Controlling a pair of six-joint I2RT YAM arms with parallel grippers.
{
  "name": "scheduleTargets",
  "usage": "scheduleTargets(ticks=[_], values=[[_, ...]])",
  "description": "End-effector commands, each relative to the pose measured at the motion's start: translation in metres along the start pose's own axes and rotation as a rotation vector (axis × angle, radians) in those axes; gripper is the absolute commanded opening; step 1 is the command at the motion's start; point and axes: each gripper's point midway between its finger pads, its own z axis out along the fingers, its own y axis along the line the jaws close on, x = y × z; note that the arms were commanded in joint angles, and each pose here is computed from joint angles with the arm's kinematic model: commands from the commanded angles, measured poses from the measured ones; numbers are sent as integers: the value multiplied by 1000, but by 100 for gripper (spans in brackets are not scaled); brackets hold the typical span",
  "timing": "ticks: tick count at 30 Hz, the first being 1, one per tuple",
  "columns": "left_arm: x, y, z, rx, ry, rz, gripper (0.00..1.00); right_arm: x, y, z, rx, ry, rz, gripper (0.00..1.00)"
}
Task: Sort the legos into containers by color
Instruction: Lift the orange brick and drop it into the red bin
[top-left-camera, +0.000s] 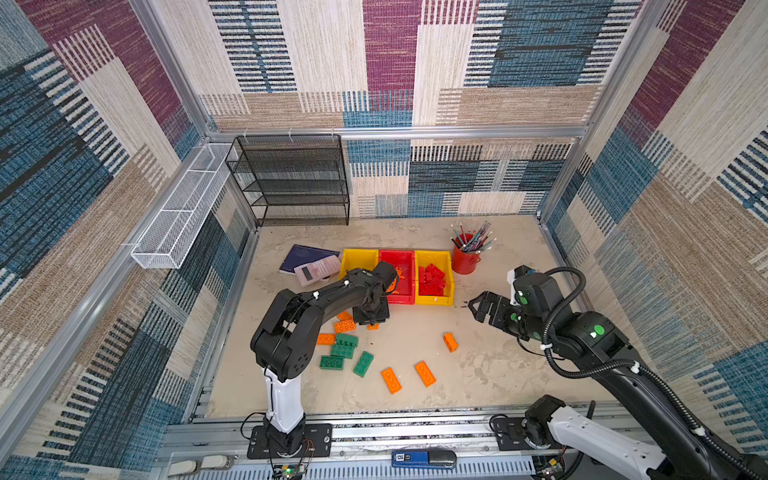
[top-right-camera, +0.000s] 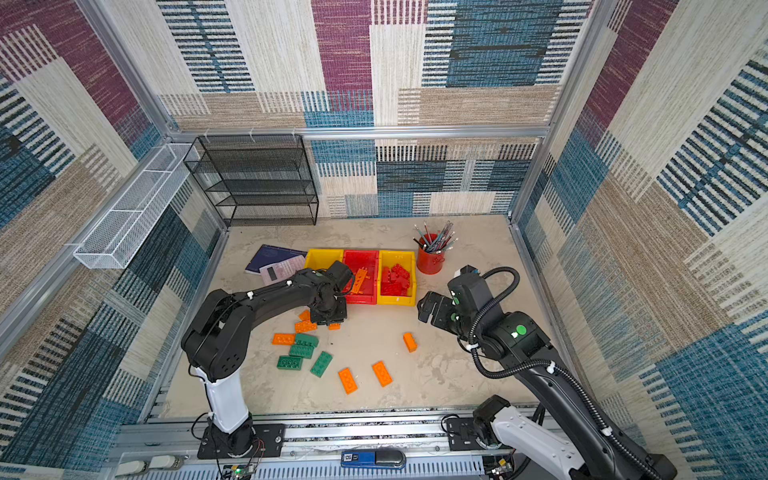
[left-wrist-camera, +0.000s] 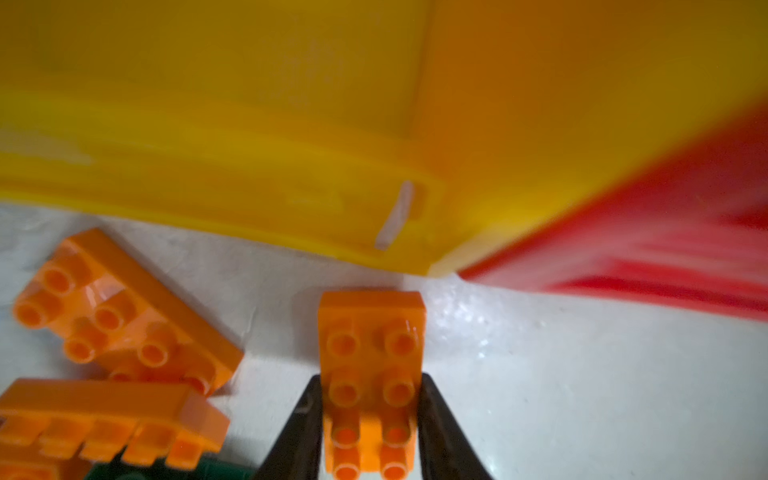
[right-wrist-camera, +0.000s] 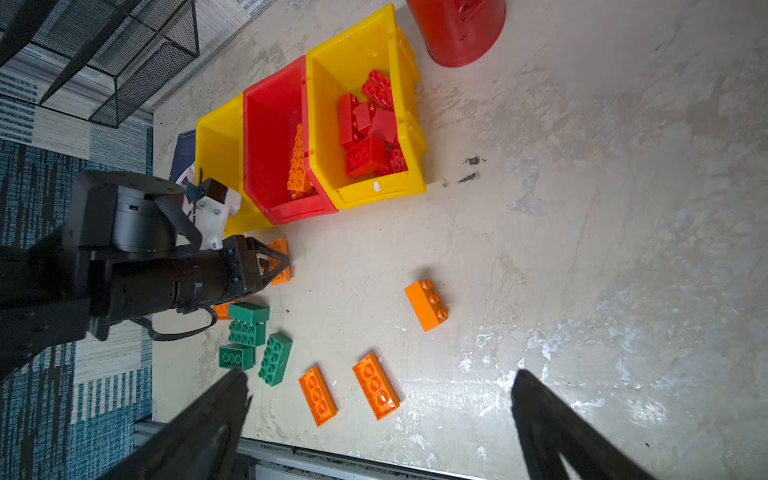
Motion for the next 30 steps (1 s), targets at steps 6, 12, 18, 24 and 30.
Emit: scheduleTargets(ticks=[6, 12, 18, 24, 30], values=[[-35, -12, -64, 18, -128, 91, 33, -3, 7, 4, -20, -4, 2, 100], [-62, -34, -80, 53, -177, 128, 35, -8, 11, 8, -25, -10, -9, 100], [-92, -60, -74, 57, -198, 168, 36, -12, 15, 10, -21, -15, -14, 100], [-118, -74, -50, 15, -210, 229, 43, -15, 14, 7, -12, -28, -3, 100], [-122, -85, -47, 60, -188, 254, 62, -18, 15, 2, -11, -33, -3, 100]])
